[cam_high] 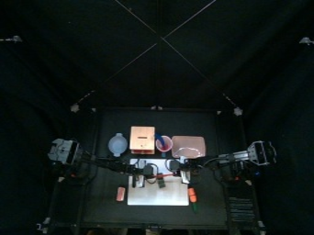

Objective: Place sushi on board then cut the sushi with the knife then place the pieces on the plate
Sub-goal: Cut the sushi into 4 pieces

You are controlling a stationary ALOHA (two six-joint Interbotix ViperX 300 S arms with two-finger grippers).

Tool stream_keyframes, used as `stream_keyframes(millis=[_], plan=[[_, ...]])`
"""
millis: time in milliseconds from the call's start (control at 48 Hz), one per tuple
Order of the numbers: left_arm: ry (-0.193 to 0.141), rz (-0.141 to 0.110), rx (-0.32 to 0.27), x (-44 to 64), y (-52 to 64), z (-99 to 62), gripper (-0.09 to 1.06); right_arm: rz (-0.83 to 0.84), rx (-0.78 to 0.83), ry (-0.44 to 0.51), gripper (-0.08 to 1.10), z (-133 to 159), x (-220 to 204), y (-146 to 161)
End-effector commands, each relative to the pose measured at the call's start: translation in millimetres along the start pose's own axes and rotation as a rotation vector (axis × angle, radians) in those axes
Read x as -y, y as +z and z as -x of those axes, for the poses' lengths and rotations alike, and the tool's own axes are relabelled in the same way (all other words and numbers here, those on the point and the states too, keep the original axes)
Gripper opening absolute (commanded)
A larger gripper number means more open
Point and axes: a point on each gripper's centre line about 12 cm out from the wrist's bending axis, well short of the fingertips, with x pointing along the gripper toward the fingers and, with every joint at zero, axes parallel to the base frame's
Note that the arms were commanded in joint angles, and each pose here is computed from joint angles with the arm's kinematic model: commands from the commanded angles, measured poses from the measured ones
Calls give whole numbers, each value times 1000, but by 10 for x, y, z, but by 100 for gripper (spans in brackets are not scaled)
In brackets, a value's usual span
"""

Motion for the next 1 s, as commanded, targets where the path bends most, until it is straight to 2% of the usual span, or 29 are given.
stream_keyframes(millis=[21,312,583,1000], plan=[[-10,-5,30,50,112,1,43,-20,37,-26,32,64,122,100],[-7,21,28,46,107,-3,43,-13,38,-42,32,70,177,109],[-23,17,27,131,102,-5,43,-14,32,-37,32,51,159,98],[-25,28,17,151,72,-28,43,-10,-1,-41,32,-40,176,50]])
